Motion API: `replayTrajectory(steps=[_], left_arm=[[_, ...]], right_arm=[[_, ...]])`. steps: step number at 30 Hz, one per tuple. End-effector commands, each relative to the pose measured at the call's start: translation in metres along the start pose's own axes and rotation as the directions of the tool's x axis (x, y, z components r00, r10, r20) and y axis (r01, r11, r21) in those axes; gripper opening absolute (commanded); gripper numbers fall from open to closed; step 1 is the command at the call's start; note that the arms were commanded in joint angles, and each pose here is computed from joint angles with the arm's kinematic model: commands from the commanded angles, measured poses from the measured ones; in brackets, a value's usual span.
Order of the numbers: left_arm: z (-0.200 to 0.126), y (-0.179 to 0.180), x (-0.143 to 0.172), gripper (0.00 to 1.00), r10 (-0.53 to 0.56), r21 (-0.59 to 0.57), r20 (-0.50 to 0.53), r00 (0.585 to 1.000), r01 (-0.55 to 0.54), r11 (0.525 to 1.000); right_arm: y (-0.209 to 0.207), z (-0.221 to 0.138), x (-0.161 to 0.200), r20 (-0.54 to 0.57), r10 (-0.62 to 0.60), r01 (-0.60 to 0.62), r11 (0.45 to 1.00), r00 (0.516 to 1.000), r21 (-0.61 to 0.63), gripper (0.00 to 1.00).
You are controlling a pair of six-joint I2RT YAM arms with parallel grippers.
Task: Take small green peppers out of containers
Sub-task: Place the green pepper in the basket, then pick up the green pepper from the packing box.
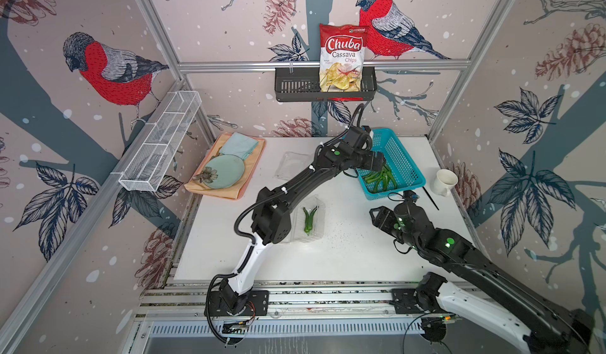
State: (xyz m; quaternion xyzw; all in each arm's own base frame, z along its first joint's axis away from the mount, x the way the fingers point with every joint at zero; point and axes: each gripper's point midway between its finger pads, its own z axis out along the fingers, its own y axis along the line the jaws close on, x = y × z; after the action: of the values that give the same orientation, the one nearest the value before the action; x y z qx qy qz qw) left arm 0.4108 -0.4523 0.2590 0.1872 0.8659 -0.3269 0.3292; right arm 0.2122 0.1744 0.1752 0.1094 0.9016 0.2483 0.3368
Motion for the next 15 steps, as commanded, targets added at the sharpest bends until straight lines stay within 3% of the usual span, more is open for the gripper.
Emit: replayTrajectory(steps=[1, 5, 10, 15], left_arm=[[-0.05, 0.027, 0.009, 0.96, -0.089, -0.084, -0.028, 0.996, 0.086, 0.993], [-0.11, 0.081, 0.036, 0.95, -0.204, -0.215, -0.003, 0.979, 0.198, 0.956], [-0.19, 0.174, 0.106, 0.9, -0.391, -0.405, 0.073, 0.917, 0.386, 0.829], [-0.228, 0.214, 0.169, 0.88, -0.498, -0.454, 0.129, 0.858, 0.497, 0.739]], right_arm=[[0.039, 0.008, -0.003, 0.016, -0.091, 0.092, 0.995, 0.996, -0.033, 0.72], [0.104, 0.024, 0.013, -0.049, -0.211, 0.205, 0.972, 0.976, -0.113, 0.73], [0.168, 0.06, 0.051, -0.199, -0.343, 0.309, 0.933, 0.918, -0.186, 0.72], [0.201, 0.092, 0.079, -0.282, -0.395, 0.339, 0.913, 0.875, -0.228, 0.71]])
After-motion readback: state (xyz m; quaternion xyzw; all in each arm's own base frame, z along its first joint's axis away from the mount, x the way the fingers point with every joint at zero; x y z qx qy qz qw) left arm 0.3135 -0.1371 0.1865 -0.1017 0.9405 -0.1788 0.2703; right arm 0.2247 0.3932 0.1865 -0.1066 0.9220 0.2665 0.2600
